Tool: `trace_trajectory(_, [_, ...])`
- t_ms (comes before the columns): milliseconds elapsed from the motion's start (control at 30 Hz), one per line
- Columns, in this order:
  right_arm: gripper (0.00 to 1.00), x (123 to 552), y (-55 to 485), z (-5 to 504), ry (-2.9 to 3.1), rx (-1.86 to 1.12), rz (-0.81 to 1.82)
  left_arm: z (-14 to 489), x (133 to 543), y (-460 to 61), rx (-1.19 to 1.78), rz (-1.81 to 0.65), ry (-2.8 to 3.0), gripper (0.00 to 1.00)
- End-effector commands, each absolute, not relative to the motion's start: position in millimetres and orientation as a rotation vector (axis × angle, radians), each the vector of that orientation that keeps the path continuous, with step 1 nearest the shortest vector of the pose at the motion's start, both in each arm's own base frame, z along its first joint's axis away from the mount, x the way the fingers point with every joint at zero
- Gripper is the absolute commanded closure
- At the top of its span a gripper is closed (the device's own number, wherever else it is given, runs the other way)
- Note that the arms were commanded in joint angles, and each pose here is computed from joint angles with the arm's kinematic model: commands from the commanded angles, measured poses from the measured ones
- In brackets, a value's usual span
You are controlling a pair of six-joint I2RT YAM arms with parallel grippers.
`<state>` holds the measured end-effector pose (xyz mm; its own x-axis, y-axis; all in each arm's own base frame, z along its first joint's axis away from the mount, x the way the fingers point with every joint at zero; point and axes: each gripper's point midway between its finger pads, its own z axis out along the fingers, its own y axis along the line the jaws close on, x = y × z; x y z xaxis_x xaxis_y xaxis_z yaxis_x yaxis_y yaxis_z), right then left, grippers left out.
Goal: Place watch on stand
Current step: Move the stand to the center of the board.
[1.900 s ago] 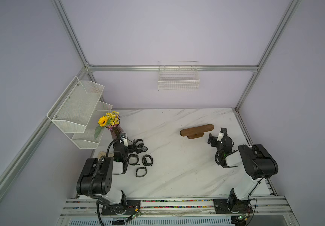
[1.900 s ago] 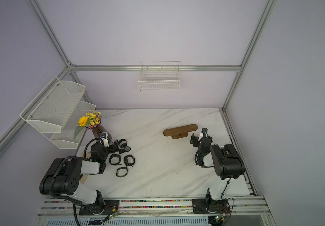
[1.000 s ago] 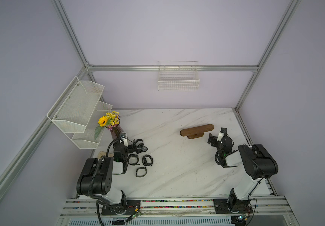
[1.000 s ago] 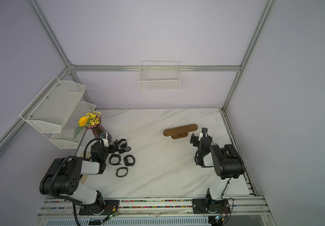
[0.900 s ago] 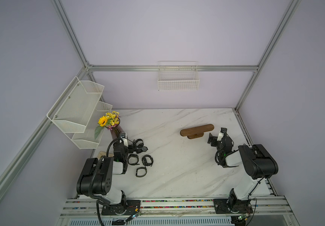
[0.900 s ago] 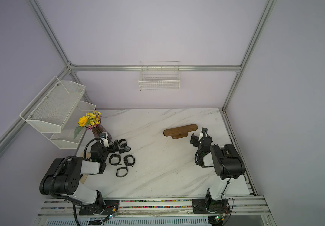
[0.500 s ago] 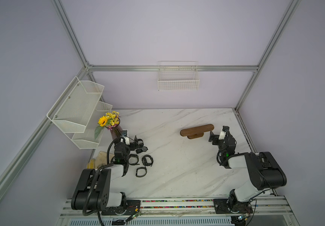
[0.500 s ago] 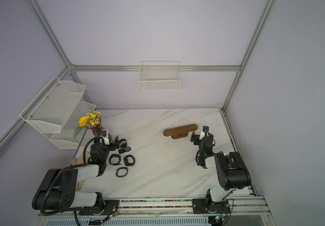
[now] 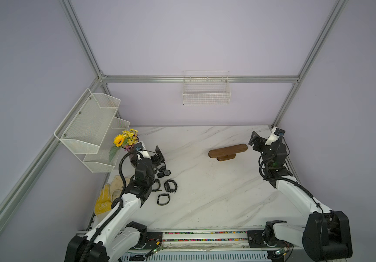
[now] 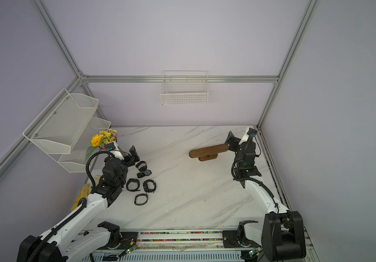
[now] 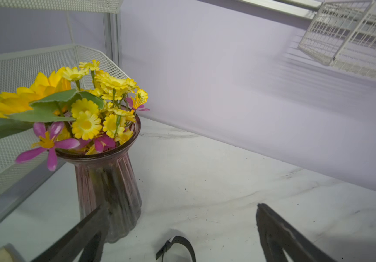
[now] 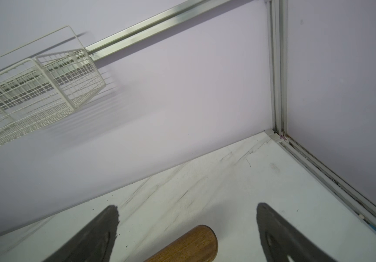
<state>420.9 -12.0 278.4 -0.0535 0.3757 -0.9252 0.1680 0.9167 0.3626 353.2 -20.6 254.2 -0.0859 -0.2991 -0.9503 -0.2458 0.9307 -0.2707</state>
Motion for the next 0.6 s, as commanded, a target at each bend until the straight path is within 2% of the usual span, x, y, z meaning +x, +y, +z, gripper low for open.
trace_trajectory(0, [0.03, 428, -16, 231, 1.814, 0.556, 0.23, 254, 360, -45, -0.451, -0.277, 1.703, 0.0])
trace_trajectory(67, [0.03, 441, -14, 227, 1.851, 0.559, 0.274, 258, 373, -78, -0.305, -0.4, 1.743, 0.0])
trace_trajectory(367, [0.03, 497, -7, 158, 2.083, 0.566, 0.395, 206, 423, -199, -0.205, -0.761, 2.019, 0.0])
trace_trajectory(567, [0.03, 519, 1, 129, 2.143, 0.584, 0.491, 187, 426, -282, -0.086, -0.903, 2.099, 0.0])
